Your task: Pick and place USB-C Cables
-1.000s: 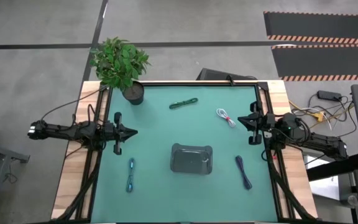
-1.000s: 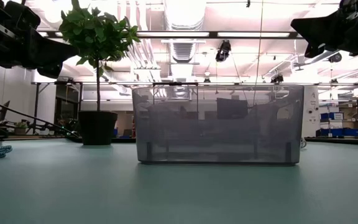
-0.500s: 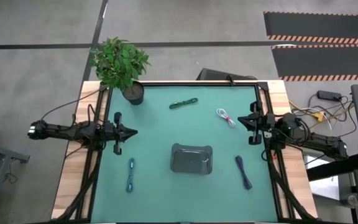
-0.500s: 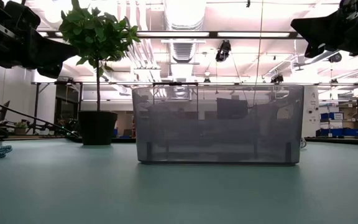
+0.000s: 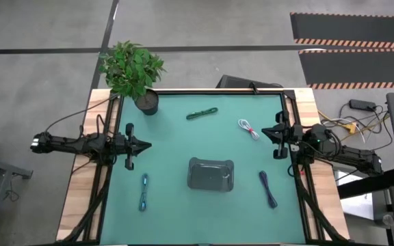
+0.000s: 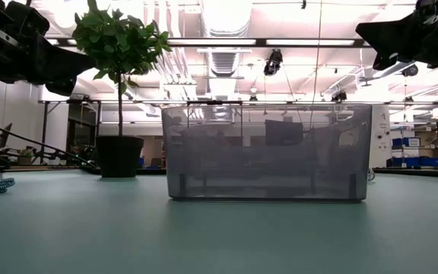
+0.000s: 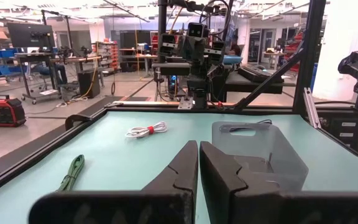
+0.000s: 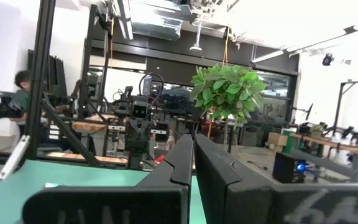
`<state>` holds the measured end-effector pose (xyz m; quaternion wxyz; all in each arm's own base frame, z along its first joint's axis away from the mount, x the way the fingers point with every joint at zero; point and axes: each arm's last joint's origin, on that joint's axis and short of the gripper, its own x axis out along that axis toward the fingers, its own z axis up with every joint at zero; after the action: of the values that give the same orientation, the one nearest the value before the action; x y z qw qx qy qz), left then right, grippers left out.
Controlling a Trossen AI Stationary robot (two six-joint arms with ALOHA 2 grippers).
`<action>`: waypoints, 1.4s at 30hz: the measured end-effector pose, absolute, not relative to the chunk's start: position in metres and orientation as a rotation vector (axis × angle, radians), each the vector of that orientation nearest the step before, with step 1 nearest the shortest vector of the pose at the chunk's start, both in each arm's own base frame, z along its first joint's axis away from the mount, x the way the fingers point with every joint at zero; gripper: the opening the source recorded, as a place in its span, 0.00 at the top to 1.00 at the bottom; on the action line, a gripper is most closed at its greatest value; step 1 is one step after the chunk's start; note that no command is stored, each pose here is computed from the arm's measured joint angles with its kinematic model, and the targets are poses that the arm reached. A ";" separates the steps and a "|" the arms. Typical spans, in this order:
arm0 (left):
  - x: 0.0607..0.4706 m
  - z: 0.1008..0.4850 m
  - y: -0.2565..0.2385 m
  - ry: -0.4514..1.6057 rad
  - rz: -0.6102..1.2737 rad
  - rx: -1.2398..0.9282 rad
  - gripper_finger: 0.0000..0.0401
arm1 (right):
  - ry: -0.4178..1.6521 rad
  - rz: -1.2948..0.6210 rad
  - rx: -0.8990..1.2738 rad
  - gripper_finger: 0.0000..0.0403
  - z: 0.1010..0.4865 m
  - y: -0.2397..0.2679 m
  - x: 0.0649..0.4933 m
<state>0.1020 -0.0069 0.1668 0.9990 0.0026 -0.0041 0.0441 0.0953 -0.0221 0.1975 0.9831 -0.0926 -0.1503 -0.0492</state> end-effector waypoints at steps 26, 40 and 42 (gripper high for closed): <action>0.109 0.220 -0.007 -0.497 0.080 -0.290 1.00 | -0.539 -0.151 0.084 0.98 0.225 -0.027 0.100; 0.155 0.255 -0.014 -0.370 0.065 -0.257 1.00 | -0.101 -0.256 0.205 0.98 0.268 -0.046 0.159; 0.162 0.257 -0.014 -0.330 0.086 -0.209 1.00 | -0.002 -0.287 0.224 0.98 0.276 -0.049 0.165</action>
<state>0.1616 -0.0142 0.2573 0.9800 -0.1039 -0.1641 0.0427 0.1649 -0.0488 0.2763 0.9835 0.1112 -0.0008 -0.1427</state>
